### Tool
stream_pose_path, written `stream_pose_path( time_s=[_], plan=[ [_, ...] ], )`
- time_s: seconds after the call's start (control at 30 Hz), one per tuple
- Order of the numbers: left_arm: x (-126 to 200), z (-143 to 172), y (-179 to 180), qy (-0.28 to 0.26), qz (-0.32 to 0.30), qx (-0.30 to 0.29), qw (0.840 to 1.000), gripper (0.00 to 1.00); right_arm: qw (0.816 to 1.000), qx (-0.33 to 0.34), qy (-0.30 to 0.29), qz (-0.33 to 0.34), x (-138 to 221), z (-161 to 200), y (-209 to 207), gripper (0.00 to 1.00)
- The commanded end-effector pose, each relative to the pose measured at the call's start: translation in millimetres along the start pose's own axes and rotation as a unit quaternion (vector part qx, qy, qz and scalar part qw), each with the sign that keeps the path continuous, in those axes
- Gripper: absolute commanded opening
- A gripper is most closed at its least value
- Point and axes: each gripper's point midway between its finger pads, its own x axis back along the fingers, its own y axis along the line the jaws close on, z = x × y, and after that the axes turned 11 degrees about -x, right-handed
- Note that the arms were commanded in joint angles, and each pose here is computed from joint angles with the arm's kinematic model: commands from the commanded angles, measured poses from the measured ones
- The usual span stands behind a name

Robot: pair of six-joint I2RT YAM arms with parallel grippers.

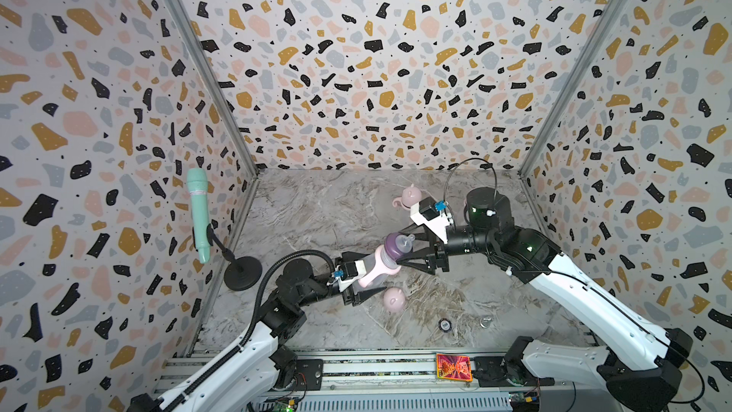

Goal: Assemble the baby bottles
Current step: Close the nipple on the baby bottle.

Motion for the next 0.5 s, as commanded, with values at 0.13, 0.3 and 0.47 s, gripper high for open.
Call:
stream_pose_path(
  time_s=[0.13,0.3,0.47],
  plan=[
    [1.1,-23.2,3.5,-0.032,0.004,-0.033,0.999,0.29,1.0,0.023,0.007,0.005,5.8,3.9,7.2,0.0],
    [1.4,-26.9,2.6,-0.038,0.009,-0.034,0.999,0.3,1.0,0.015,0.013,0.012,0.4,12.4,-0.2,0.0],
    [1.4,-30.2,3.1,-0.041,0.011,-0.035,0.998,0.3,1.0,0.016,0.019,-0.02,-5.5,19.1,8.5,0.0]
  ],
)
